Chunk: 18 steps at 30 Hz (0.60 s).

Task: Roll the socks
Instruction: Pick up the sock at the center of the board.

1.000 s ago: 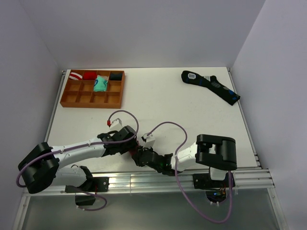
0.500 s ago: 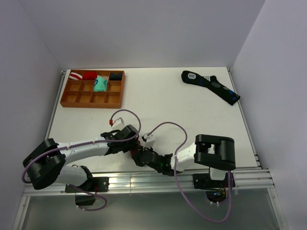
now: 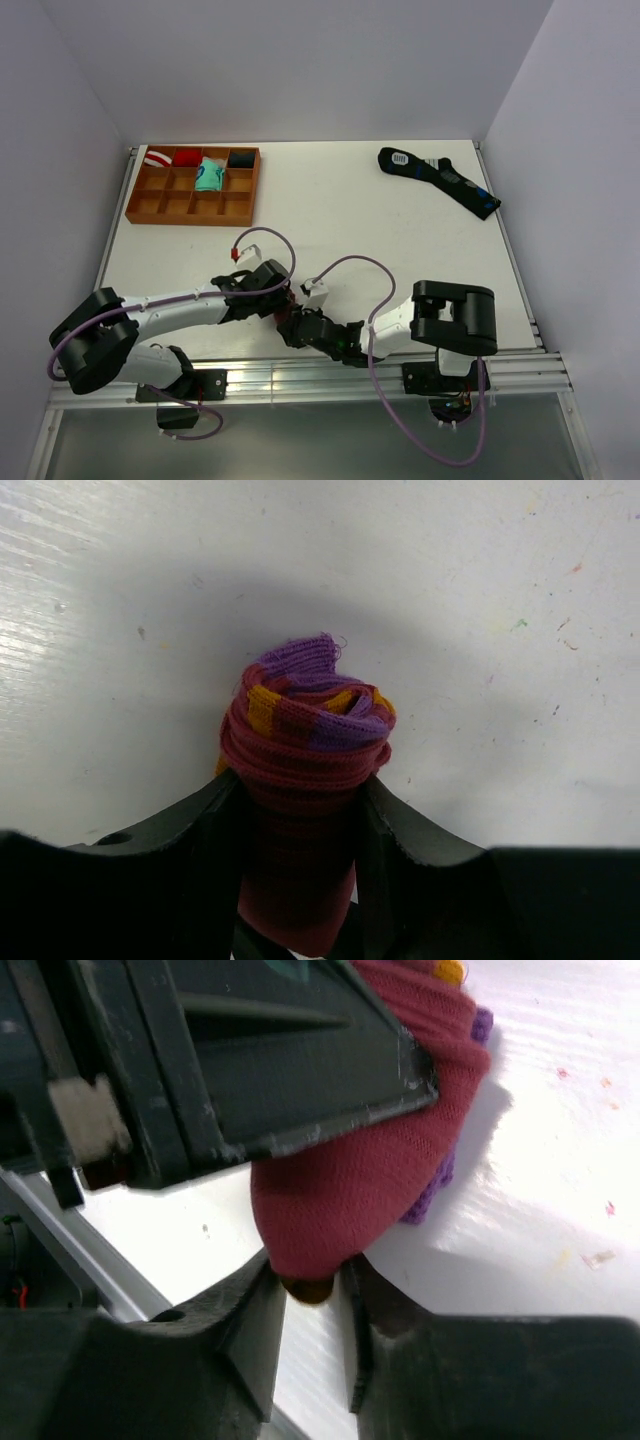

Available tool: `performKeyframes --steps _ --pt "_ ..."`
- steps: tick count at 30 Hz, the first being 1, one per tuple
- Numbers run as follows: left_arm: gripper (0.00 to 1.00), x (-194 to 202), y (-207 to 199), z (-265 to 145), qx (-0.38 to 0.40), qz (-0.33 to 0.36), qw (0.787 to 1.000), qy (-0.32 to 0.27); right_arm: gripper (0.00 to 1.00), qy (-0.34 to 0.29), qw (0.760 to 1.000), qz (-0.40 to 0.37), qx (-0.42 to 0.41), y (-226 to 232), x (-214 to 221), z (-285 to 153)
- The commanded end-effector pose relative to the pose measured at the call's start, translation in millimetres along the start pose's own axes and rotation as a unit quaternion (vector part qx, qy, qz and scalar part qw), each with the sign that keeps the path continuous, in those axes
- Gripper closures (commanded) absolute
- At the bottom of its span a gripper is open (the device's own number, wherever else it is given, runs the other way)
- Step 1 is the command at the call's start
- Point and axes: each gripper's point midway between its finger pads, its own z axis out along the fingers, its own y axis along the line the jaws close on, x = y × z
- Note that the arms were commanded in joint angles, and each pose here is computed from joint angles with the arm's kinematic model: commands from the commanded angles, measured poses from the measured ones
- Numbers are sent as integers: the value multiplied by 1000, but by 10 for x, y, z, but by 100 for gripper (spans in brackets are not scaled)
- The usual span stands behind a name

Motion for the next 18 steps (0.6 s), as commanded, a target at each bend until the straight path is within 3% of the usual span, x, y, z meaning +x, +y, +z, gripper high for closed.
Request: performKeyframes --steps 1,9,18 --pt "100 197 125 75 -16 6 999 38 61 167 971 -99 139 -1052 807 -434" --pt "100 194 147 72 -20 8 999 38 40 151 975 -87 135 -956 679 -467" --pt "100 156 167 65 -18 5 999 36 32 128 980 -75 134 -924 499 -565"
